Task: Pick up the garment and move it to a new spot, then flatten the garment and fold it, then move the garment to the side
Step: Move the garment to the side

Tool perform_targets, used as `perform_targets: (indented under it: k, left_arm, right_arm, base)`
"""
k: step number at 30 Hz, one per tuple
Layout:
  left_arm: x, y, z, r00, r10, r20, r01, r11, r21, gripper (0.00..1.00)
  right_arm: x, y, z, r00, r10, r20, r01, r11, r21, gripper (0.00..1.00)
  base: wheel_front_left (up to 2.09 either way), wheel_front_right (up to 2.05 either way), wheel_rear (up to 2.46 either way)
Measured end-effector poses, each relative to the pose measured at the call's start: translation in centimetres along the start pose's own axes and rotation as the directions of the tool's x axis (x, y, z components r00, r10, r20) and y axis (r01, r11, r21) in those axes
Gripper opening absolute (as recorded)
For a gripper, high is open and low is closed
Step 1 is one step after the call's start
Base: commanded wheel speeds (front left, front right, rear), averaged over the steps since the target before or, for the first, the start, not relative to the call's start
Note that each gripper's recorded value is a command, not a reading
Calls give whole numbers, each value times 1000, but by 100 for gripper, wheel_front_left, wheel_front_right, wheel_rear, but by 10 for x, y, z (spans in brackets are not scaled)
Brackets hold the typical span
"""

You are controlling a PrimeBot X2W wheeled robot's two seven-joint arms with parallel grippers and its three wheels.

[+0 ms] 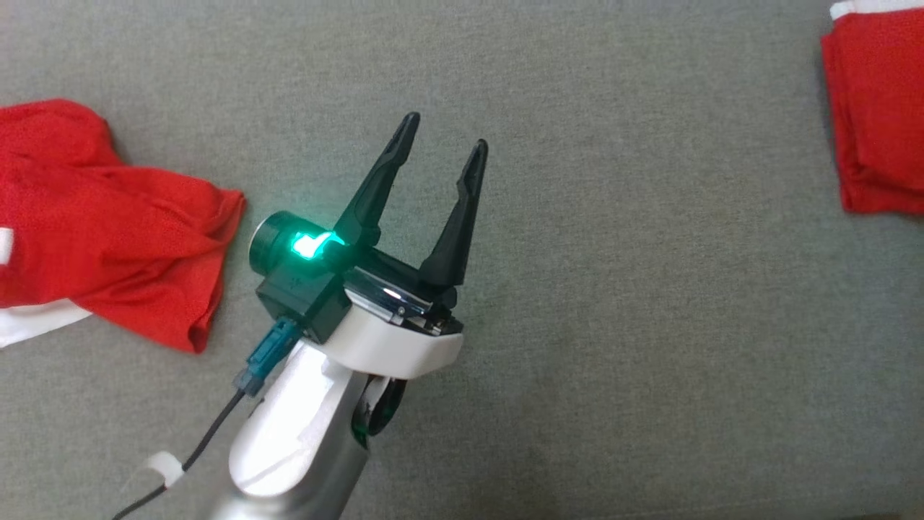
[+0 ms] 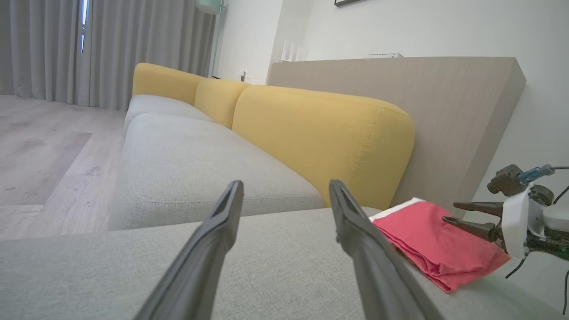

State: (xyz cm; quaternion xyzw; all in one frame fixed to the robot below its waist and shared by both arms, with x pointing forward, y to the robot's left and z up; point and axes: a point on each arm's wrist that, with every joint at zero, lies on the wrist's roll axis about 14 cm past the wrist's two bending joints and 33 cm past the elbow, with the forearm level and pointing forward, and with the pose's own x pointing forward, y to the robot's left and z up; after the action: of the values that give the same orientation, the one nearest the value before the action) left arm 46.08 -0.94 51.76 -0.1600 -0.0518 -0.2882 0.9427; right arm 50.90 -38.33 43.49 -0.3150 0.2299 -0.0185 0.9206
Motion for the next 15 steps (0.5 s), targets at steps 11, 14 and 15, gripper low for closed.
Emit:
perform_targets:
  k: [11,14,15]
  left_arm:
    - [-16,2,29,997,51,53,-53,998,30,100]
    - [-23,4,43,994,72,86,-76,996,42,100]
    - [-26,5,47,992,82,96,-86,995,45,100]
  right_arm:
    - [-25,1,81,963,-60,264,22,989,148,100]
    - [-38,7,115,927,-74,367,-1,980,198,100]
    - [-44,11,126,913,-77,401,-15,975,220,100]
  base:
    - [0,0,0]
    - [0,0,0]
    - [0,0,0]
